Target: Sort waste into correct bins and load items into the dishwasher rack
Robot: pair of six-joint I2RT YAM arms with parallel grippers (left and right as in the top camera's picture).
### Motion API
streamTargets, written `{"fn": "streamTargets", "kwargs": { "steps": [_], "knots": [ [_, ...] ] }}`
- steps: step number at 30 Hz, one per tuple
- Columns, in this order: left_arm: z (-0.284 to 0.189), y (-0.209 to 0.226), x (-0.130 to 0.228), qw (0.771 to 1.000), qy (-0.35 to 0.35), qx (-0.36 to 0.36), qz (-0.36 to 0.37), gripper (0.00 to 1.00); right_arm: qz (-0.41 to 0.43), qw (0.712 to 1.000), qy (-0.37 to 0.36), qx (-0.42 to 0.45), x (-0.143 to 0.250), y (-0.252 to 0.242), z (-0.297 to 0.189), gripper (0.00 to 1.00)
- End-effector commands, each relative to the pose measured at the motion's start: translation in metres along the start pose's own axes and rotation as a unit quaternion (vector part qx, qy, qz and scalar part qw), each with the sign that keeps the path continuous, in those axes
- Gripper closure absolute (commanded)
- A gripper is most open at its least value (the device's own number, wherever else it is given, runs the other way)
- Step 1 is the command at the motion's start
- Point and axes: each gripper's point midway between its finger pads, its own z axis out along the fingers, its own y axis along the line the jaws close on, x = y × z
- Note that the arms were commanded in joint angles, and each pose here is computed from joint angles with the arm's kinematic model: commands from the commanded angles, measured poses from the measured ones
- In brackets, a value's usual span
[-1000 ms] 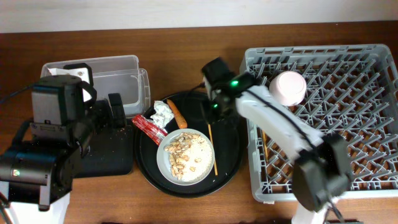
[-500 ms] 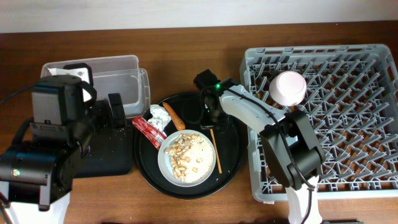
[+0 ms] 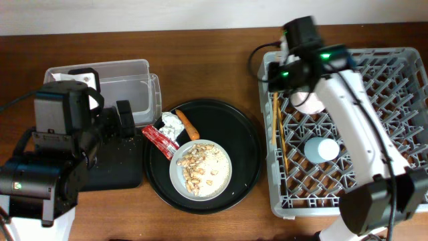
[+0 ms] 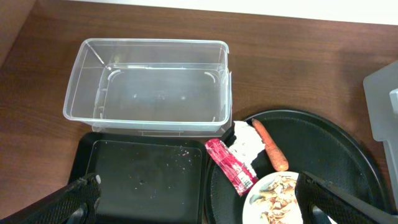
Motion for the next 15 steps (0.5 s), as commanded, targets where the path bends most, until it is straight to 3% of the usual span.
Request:
{"fn": "streamTargets", "kwargs": {
  "steps": [1, 7, 9, 10, 15],
  "knots": [
    [-0.002, 0.003, -0.003, 1.0, -0.006, -0.007, -0.009, 0.0, -0.047, 0.998, 0.031, 0.024, 0.005, -0.022, 0.023, 0.96],
    [-0.002, 0.004, -0.003, 1.0, -0.006, -0.007, -0.009, 0.0, -0.05, 0.994, 0.09, 0.024, 0.024, -0.027, 0.054, 0.94],
    [-0.002, 0.003, -0.003, 1.0, -0.007, -0.007, -0.009, 0.0, -0.051, 0.994, 0.094, 0.014, 0.026, -0.023, 0.052, 0.64],
    [-0.002, 0.003, -0.003, 1.0, -0.006, -0.007, -0.009, 0.0, -0.051, 0.995, 0.09, 0.014, 0.025, -0.022, 0.048, 0.57],
    [-0.002, 0.004, -0.003, 1.0, -0.006, -0.007, -0.009, 0.0, -0.047, 0.999, 0.022, -0.005, 0.012, -0.012, -0.009, 0.46]
  ]
}}
